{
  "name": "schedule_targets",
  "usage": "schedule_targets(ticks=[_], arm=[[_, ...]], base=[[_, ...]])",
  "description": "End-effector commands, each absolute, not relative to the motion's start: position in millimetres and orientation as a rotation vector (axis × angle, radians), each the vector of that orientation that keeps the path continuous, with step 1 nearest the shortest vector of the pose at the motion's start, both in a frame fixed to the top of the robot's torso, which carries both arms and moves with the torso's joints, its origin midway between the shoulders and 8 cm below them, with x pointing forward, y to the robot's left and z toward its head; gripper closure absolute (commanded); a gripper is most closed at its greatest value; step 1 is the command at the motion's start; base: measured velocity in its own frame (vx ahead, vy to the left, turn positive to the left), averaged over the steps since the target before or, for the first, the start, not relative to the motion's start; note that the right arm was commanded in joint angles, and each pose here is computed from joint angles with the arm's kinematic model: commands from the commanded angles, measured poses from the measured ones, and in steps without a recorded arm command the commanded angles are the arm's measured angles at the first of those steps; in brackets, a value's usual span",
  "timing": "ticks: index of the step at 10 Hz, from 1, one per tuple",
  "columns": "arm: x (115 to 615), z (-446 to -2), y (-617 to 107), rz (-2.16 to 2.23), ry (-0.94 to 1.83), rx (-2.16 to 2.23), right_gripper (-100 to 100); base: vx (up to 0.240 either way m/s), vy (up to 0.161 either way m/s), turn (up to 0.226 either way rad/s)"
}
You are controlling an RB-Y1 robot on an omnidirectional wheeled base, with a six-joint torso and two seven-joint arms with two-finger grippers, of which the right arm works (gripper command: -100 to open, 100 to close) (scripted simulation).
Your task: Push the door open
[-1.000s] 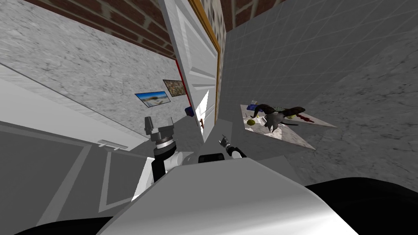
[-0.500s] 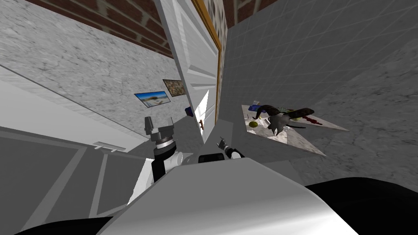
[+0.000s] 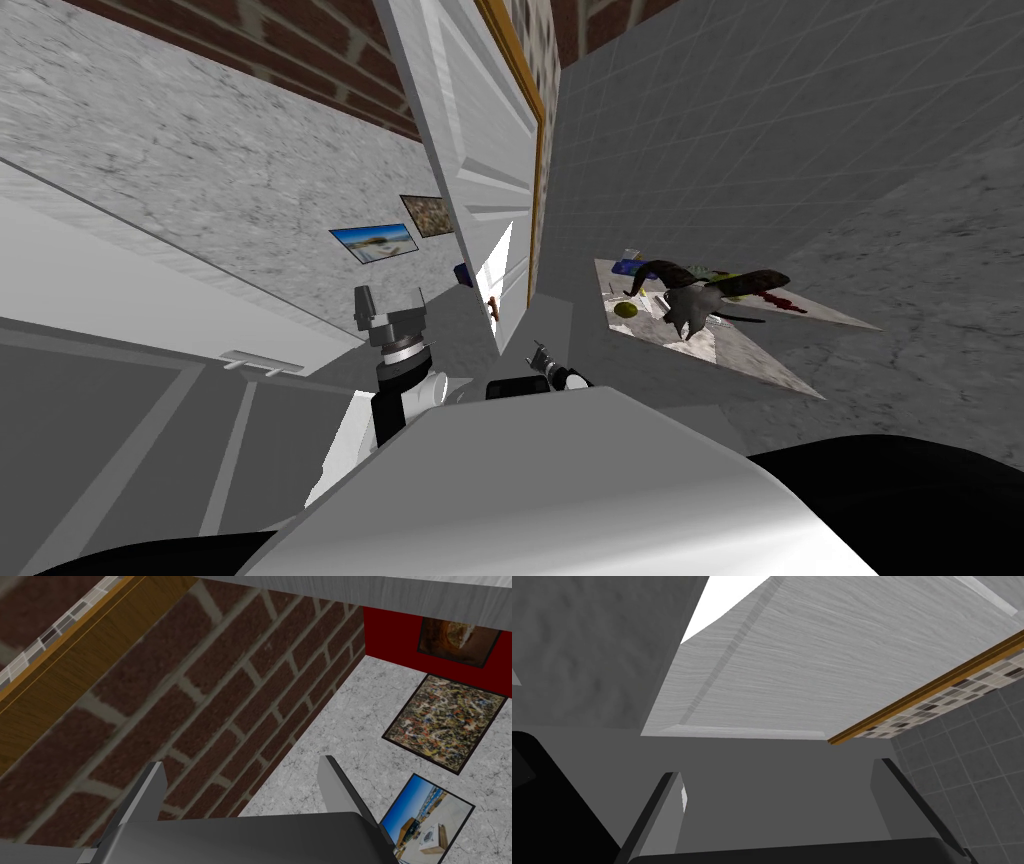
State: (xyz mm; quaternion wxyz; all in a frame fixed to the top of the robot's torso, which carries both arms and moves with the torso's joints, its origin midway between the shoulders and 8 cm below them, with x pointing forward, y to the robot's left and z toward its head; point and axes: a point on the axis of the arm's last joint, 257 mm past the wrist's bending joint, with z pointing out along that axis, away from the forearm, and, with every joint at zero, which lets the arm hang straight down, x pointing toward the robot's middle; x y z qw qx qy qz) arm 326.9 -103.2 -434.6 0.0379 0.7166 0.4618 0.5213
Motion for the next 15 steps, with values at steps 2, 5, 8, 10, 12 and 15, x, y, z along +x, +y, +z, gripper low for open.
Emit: schedule_targets(ticks=[2, 5, 8, 10, 12, 15], arm=[[317, -441, -88, 1.643, 1.440, 2.244, -100], [300, -447, -63, 1.721, 1.475, 2.313, -100], [284, -448, -40, 1.808, 1.497, 2.373, -100], [274, -447, -26, 1.868, 1.505, 2.405, -100], [266, -444, -14, 1.933, 1.500, 2.436, -100], [255, -438, 2, 2.032, 1.486, 2.471, -100]], base=[[0.061, -0.020, 0.019], [0.091, -0.020, 0.034], [0.095, -0.033, 0.030], [0.099, -0.037, 0.031], [0.091, -0.020, 0.029], [0.094, -0.028, 0.030]])
